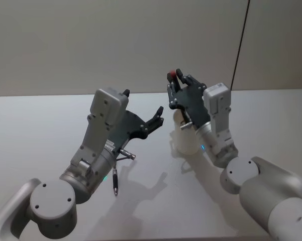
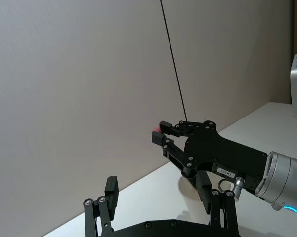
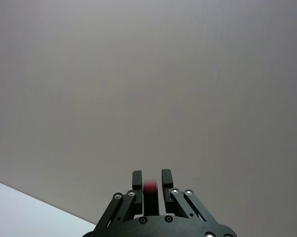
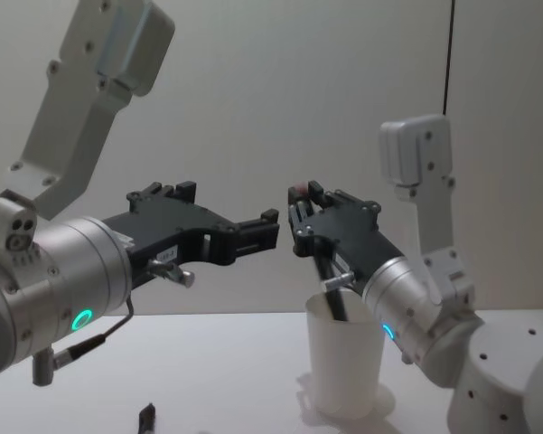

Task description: Place the pen into the pen holder.

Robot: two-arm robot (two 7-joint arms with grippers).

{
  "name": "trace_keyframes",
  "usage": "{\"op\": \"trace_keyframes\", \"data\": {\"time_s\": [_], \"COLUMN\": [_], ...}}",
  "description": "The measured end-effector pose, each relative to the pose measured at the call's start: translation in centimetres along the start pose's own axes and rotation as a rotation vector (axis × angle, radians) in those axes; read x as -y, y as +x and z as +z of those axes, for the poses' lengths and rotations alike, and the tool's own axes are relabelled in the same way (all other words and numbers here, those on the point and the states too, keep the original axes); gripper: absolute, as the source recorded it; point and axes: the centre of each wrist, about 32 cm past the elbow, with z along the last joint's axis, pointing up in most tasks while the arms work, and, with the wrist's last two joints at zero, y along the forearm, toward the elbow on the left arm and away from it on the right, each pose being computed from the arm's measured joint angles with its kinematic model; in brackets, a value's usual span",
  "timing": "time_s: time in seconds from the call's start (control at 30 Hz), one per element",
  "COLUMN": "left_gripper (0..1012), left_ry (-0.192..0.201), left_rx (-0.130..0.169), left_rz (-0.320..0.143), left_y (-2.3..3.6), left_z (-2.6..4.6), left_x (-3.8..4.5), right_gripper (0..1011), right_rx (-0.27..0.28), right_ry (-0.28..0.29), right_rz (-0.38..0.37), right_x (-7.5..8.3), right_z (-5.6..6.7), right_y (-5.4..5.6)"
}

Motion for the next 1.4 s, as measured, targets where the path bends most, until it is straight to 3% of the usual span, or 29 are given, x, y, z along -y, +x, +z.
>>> {"op": "trace_keyframes", "data": {"time_s": [0.83,0.93,1.13,1.4], "left_gripper": [1004,1004,1004,1004], "left_ry": [0.000,0.000,0.000,0.000], "left_rx": [0.000,0.000,0.000,0.000], "left_rz": [0.000,0.000,0.000,0.000], "left_y": [0.00,0.00,0.00,0.00], "left_z": [0.00,0.00,0.00,0.00], "left_x": [0.00,0.00,0.00,0.00], "right_gripper": [950,1001,1001,1001], "right_rx": [0.011,0.008,-0.011,-0.041], "right_ry": [-0.017,-0.012,-0.024,-0.065], "right_rz": [-0.015,-0.015,-0.016,-0.016], "right_x": [0.3,0.0,-0.7,-0.7], "right_z": [-0.2,0.0,0.9,3.6], "right_y": [0.7,1.0,1.5,2.7]}}
